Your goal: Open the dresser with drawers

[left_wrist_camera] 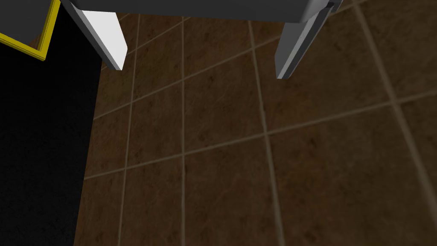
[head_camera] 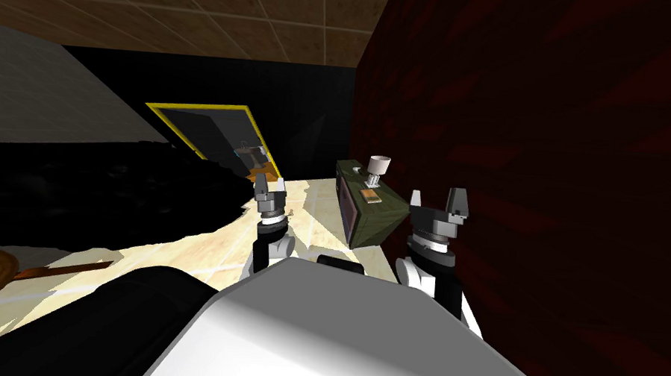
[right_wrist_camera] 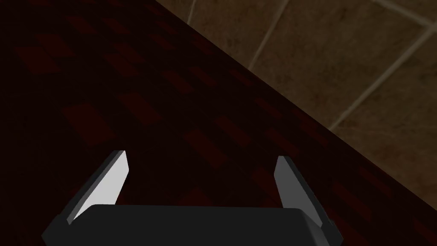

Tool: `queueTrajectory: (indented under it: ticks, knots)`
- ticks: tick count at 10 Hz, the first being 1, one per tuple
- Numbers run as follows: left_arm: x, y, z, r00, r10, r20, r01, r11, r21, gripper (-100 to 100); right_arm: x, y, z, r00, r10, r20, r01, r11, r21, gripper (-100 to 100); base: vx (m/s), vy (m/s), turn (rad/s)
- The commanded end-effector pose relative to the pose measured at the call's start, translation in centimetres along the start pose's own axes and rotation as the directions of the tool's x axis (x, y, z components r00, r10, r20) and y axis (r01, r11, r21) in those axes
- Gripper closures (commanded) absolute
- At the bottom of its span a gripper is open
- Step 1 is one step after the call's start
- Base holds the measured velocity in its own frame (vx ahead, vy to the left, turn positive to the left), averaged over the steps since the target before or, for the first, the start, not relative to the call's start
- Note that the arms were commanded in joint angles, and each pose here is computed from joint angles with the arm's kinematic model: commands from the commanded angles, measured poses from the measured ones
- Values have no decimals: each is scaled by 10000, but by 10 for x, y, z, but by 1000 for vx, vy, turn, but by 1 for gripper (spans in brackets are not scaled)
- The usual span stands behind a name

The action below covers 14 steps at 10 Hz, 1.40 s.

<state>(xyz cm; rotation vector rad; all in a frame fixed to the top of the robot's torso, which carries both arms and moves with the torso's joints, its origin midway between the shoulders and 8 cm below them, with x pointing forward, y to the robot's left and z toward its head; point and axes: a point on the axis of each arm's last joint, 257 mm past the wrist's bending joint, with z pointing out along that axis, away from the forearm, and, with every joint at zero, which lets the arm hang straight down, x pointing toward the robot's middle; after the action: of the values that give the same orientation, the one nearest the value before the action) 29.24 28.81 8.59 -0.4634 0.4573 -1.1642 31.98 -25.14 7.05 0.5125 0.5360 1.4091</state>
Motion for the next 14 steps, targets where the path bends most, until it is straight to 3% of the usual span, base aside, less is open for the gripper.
queueTrajectory:
  ticks: [1, 9, 10, 14]
  knots:
    - [0, 0, 0, 10000, 0, 0, 0, 10000, 0, 0, 0, 0, 0, 10000, 0, 0, 0, 10000, 0, 0, 0, 0, 0]
    - [0, 0, 0, 10000, 0, 0, 0, 10000, 4, 0, 0, 0, 0, 10000, 0, 0, 0, 10000, -4, 0, 0, 0, 0]
    - [0, 0, 0, 10000, 0, 0, 0, 10000, 4, 0, 8, -18, -4, 9987, -244, -437, 265, 9984, 491, -100, 26, 59, 9]
    - [0, 0, 0, 10000, -2, 2, 2, 10000, -3, 0, 23, -81, -24, 9846, -929, -1483, 1231, 9699, 2100, -100, 45, 172, 10]
